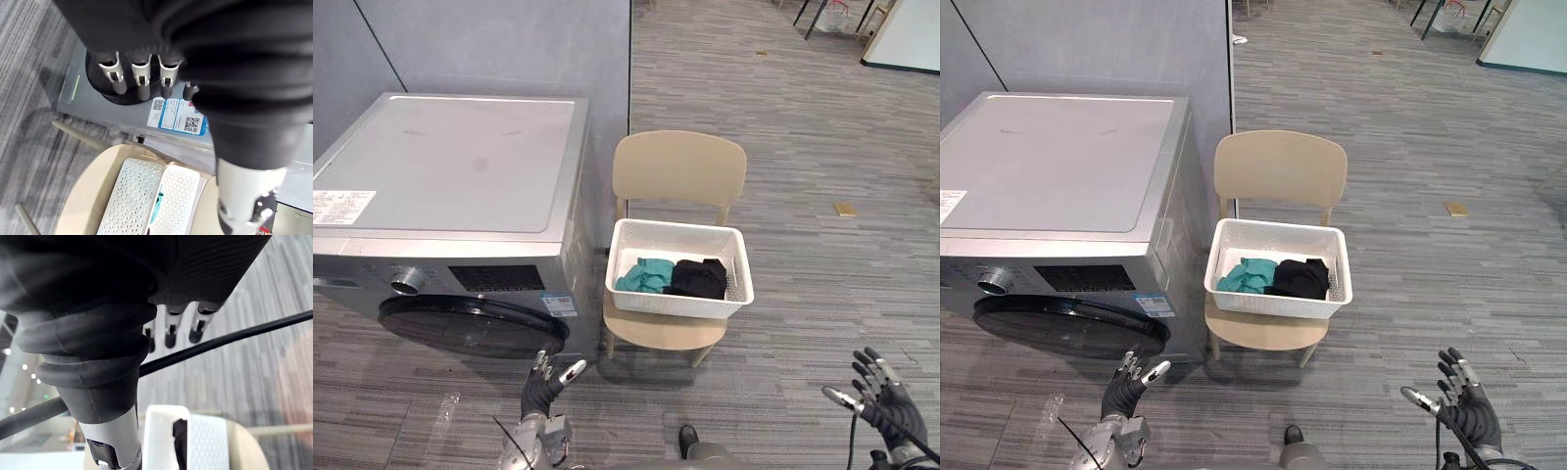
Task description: Pick up the laundry basket with both hands and put the clothes into the washing machine.
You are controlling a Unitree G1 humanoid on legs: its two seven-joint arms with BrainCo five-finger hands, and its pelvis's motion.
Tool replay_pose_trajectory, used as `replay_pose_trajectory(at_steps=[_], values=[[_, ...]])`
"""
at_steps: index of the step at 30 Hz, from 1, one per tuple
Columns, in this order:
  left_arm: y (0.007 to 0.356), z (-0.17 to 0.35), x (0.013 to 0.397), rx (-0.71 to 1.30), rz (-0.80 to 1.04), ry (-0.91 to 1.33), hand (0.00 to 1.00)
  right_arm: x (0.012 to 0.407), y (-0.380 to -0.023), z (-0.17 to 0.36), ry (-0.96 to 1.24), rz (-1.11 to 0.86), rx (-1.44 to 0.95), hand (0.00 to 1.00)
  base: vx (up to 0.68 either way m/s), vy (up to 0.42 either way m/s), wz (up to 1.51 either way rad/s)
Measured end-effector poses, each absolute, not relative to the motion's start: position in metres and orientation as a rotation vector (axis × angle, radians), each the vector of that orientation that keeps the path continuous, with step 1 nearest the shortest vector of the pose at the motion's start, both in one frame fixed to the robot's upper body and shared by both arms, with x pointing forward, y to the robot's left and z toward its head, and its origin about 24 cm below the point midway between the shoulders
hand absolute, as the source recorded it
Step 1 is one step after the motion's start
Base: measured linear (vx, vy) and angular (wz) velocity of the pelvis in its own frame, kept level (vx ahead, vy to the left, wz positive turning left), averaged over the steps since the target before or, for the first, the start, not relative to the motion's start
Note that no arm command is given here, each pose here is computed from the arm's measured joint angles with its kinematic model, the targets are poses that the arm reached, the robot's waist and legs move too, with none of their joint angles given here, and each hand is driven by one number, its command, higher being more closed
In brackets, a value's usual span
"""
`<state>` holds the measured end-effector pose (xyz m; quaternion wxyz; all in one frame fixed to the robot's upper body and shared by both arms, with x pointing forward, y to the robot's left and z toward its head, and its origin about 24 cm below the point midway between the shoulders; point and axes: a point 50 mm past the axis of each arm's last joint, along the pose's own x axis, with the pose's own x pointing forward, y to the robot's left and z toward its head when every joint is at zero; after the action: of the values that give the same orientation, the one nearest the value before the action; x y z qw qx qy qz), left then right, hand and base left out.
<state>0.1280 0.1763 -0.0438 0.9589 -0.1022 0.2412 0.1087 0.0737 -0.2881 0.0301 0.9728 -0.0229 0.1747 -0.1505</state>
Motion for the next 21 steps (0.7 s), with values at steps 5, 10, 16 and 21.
replay_pose_trajectory(at_steps=[5,10,16,21], values=[[0.176,-0.046,0.127,-0.219,0.194,0.497,0.00,0.072,-0.282,0.010,0.416,-0.240,0.045,0.00,0.00,-0.011,-0.07],[0.173,-0.051,0.124,-0.241,0.193,0.517,0.00,0.064,-0.250,-0.034,0.542,-0.180,0.270,0.00,-0.01,-0.005,-0.14],[0.165,-0.053,0.127,-0.245,0.176,0.526,0.00,0.097,-0.208,-0.050,0.552,-0.079,0.323,0.00,-0.04,0.002,0.06],[0.155,-0.049,0.140,-0.258,0.150,0.500,0.00,0.135,-0.179,-0.048,0.514,0.062,0.265,0.00,0.00,-0.002,0.45]])
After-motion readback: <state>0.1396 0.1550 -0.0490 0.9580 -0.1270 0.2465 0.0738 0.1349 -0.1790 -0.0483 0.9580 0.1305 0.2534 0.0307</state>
